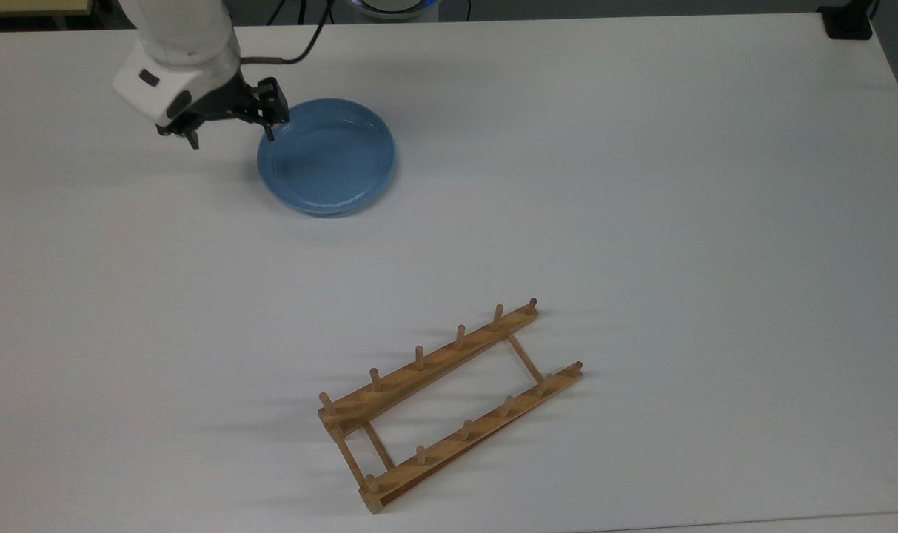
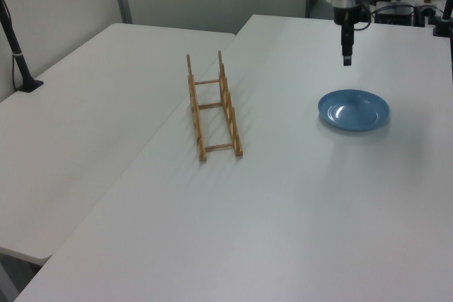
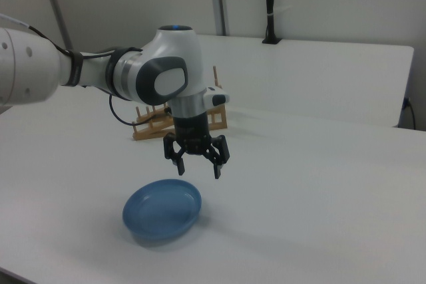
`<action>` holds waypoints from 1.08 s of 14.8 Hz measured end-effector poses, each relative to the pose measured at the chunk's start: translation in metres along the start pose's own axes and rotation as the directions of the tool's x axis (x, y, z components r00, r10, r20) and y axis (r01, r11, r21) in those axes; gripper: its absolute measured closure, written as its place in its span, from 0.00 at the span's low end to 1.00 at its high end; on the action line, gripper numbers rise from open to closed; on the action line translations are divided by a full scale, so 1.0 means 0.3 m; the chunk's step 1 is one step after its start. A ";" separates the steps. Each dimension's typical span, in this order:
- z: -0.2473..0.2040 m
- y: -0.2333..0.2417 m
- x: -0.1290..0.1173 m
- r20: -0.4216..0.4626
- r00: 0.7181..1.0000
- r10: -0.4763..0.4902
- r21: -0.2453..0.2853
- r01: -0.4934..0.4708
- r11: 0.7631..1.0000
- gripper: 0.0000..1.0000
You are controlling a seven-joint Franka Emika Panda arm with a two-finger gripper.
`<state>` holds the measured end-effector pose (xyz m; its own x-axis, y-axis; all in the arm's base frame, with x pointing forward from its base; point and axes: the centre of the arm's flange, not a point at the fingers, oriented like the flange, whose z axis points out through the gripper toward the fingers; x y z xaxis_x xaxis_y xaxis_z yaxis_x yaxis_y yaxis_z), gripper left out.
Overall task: Place plate in plate rack
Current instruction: 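Move the gripper down to the rim of the blue plate, then close the gripper on the blue plate's rim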
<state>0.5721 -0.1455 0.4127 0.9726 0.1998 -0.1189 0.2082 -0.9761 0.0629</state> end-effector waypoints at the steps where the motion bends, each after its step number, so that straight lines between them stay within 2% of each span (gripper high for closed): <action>1: 0.019 -0.013 0.011 0.010 1.000 -0.002 0.003 0.002 1.000 0.01; 3: 0.062 -0.032 0.028 0.032 0.999 -0.010 0.008 0.010 1.000 0.06; 8: 0.188 -0.069 0.063 0.095 0.995 -0.027 0.026 0.024 0.999 0.09; 12: 0.260 -0.084 0.090 0.111 0.994 0.008 0.020 -0.010 1.000 0.16; 13: 0.270 -0.084 0.094 0.108 0.994 0.013 0.018 -0.015 1.000 0.23; 15: 0.280 -0.083 0.101 0.102 0.994 0.025 0.013 -0.026 1.000 0.44; 16: 0.281 -0.083 0.101 0.101 0.994 0.035 0.012 -0.036 0.999 0.49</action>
<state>0.5878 -0.1224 0.3240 0.9637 0.1560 -0.2165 0.1716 -0.9836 0.0552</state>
